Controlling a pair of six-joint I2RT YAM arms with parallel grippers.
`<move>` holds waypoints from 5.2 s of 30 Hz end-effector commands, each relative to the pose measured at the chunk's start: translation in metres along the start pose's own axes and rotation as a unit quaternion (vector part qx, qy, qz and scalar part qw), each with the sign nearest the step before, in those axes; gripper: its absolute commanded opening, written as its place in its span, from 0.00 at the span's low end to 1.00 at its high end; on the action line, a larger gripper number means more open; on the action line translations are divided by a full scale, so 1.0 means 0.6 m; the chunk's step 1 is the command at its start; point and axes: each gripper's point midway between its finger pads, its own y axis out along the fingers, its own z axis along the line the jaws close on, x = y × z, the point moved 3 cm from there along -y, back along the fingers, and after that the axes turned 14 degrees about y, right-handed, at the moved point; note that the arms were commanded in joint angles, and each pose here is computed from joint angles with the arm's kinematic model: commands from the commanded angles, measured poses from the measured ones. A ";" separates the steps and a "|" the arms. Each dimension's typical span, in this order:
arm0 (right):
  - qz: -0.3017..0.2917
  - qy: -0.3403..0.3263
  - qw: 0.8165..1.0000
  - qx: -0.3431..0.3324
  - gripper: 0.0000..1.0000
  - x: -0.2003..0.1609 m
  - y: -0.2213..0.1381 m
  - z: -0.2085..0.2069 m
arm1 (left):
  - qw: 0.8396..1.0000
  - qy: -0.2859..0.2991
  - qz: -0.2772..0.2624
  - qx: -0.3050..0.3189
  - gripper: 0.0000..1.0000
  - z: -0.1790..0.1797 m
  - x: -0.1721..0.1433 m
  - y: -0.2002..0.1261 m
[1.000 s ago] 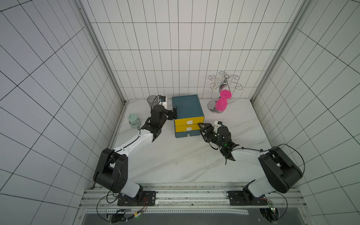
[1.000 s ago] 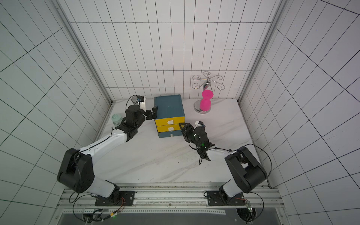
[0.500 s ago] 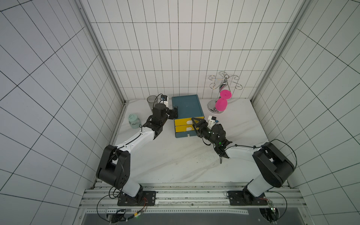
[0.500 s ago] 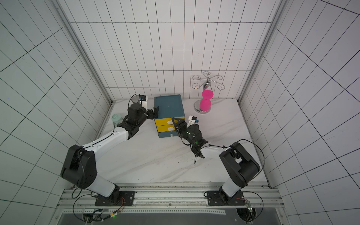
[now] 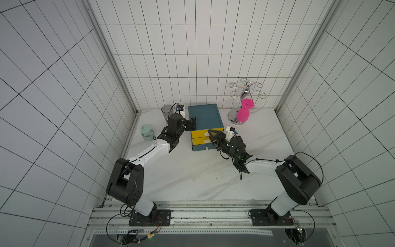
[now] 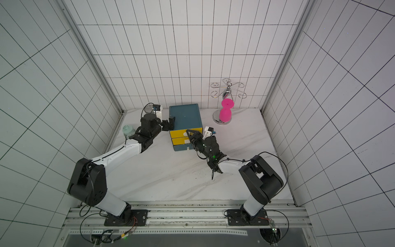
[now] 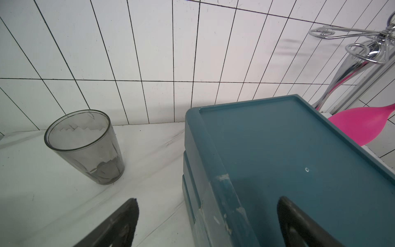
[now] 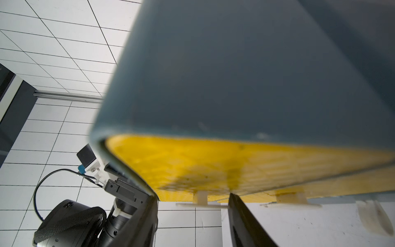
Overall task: Take the postcards out of the drawer
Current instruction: Open the drawer in the storage box, then pick up the postcard from the drawer.
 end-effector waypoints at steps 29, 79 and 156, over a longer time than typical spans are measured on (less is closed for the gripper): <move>0.008 -0.016 1.000 -0.017 0.33 -0.058 -0.090 -0.027 | 0.999 -0.014 0.031 -0.008 0.99 -0.010 -0.018 0.033; -0.003 -0.044 0.994 -0.097 0.60 -0.075 -0.206 -0.071 | 1.000 -0.009 0.003 0.001 0.99 0.001 0.054 0.011; 0.165 -0.399 0.777 -0.457 0.79 -0.033 -0.048 0.023 | 0.968 -0.144 0.104 -0.177 0.92 -0.098 -0.077 -0.249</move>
